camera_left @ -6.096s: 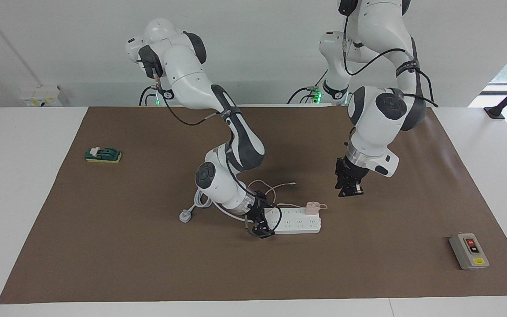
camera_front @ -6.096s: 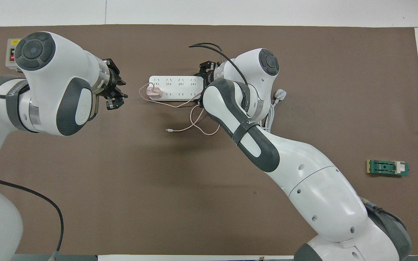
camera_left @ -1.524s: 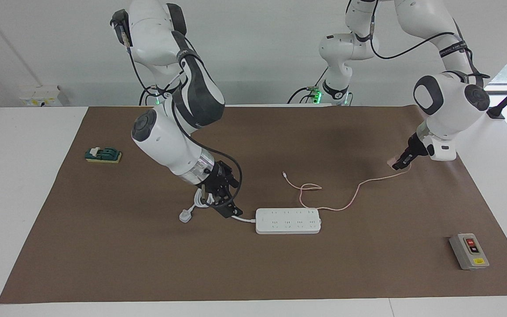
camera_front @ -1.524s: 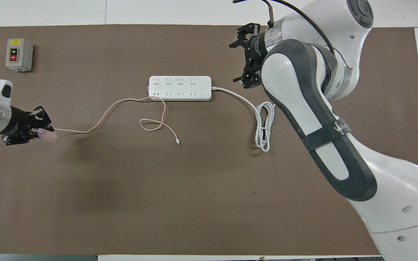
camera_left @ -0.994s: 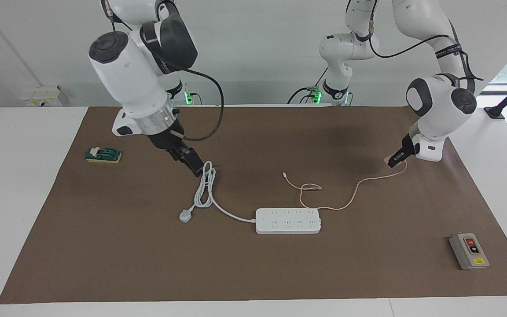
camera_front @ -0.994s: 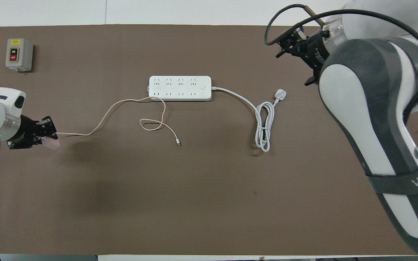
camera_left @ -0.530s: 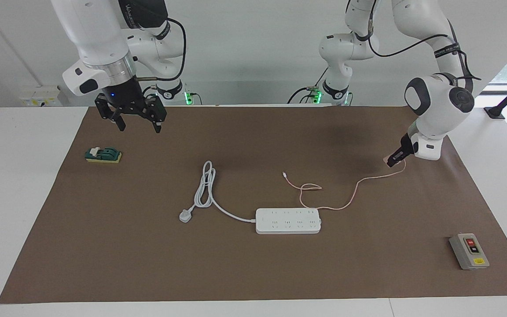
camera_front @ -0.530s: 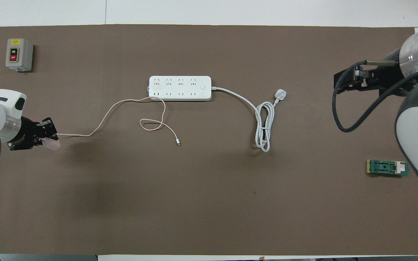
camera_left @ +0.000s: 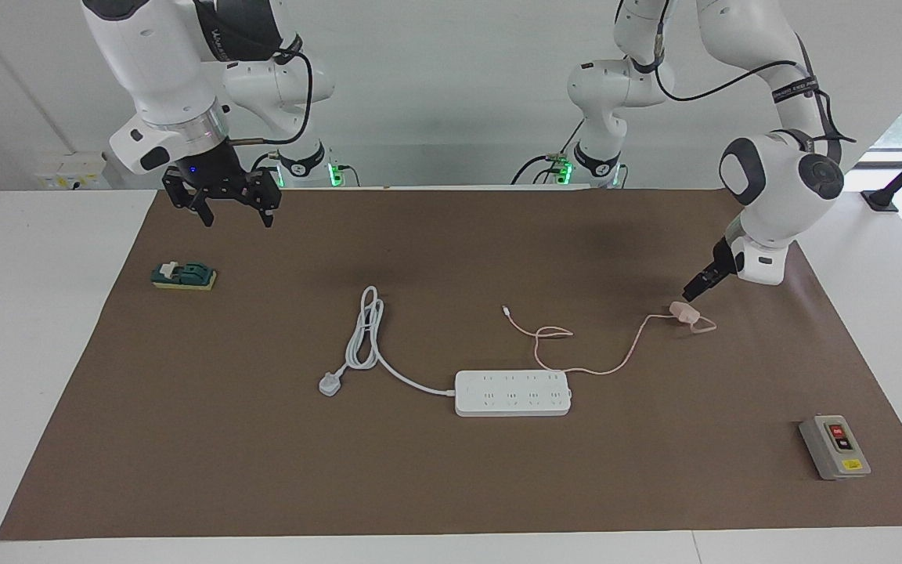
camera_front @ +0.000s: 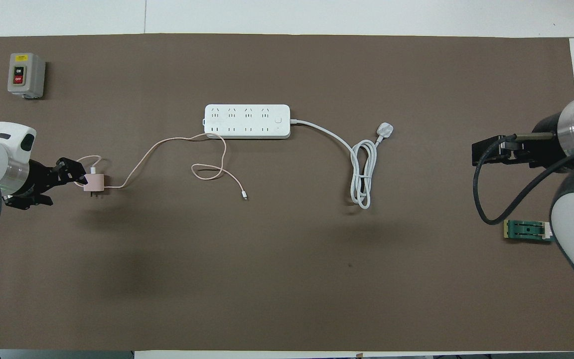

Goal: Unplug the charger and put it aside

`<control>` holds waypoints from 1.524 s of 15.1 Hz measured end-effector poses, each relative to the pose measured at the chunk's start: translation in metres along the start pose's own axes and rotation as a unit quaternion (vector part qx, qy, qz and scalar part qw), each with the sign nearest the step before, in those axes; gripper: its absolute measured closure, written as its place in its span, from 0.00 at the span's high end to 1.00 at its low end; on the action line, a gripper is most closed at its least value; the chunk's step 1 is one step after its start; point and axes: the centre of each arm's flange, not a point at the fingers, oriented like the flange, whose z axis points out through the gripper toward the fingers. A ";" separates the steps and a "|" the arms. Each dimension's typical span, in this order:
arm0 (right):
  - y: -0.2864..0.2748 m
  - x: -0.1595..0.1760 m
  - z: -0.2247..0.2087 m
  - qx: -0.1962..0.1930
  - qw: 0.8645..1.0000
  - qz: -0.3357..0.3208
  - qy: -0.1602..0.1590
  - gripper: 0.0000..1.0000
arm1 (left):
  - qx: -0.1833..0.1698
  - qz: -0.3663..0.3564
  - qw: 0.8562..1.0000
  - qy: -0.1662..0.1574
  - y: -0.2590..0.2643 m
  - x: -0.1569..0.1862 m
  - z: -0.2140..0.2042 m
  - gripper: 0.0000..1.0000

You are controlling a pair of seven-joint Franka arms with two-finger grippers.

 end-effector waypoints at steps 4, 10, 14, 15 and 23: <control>0.018 -0.002 0.000 0.001 1.000 0.016 0.002 1.00 | 0.000 0.000 1.000 0.000 0.000 0.000 0.000 1.00; 0.035 0.001 -0.001 -0.012 0.999 0.029 0.009 1.00 | 0.000 0.000 1.000 0.001 0.000 0.000 0.000 1.00; 0.052 0.002 -0.001 -0.015 0.999 0.041 0.010 1.00 | -0.003 0.000 1.000 0.008 0.001 0.002 -0.002 1.00; 0.054 0.002 -0.001 -0.015 0.999 0.043 0.010 1.00 | -0.006 0.000 1.000 0.016 0.002 0.003 -0.003 1.00; 0.055 0.002 -0.004 -0.015 0.999 0.044 0.011 1.00 | -0.025 0.029 0.997 0.074 0.012 0.012 0.004 1.00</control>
